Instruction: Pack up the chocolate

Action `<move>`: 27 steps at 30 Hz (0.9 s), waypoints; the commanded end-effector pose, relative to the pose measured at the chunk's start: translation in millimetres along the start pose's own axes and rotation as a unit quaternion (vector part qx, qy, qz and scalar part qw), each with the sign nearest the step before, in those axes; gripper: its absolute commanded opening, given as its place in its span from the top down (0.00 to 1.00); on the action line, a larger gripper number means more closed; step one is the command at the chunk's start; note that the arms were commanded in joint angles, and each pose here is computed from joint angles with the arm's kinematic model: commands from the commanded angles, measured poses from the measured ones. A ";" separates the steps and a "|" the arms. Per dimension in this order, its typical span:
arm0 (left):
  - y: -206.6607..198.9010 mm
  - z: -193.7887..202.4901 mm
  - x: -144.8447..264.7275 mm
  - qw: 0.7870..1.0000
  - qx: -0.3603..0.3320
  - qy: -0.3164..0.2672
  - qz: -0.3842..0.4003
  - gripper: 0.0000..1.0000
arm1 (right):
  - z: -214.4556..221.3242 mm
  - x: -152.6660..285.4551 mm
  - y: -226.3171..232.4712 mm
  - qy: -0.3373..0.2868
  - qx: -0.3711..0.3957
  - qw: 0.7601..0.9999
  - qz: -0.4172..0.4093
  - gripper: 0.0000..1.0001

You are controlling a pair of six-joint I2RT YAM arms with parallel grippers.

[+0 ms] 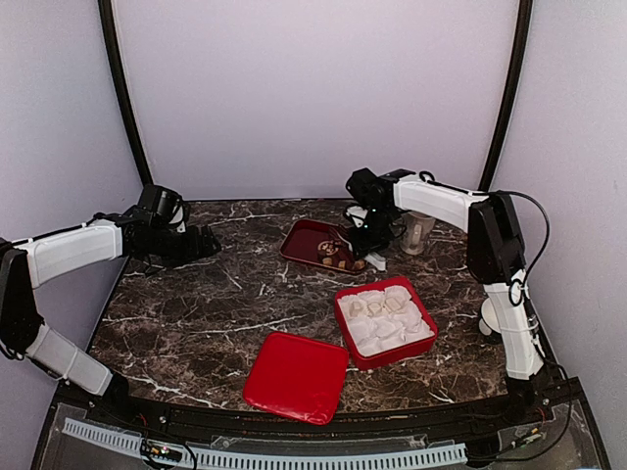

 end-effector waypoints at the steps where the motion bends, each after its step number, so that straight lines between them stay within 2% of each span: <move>1: 0.9 -2.1 4.5 1.000 -0.006 -0.001 -0.002 0.09 | -15.9 32.1 5.2 -0.040 0.003 0.999 -0.003 0.69; 12: -3.2 -5.6 7.6 1.000 -0.022 0.000 0.001 0.09 | -10.3 84.6 4.7 -0.083 -0.015 0.996 -0.027 0.73; 19: -9.2 -7.6 8.6 1.000 -0.027 0.001 0.013 0.09 | 31.3 123.0 2.6 -0.076 -0.024 0.997 -0.025 0.74; 27: -15.2 1.9 4.5 0.999 -0.027 0.028 0.035 0.09 | 107.1 158.9 8.6 -0.063 -0.061 0.996 -0.031 0.74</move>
Point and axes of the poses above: each gripper's point midway between its finger pads, its own x axis back along the fingers, its own y axis along the line the jaws close on, z = x × y, the point moved 1 cm from there along x, back along the fingers, and after that the axes turned 9 degrees about x, right-handed, at the moved point
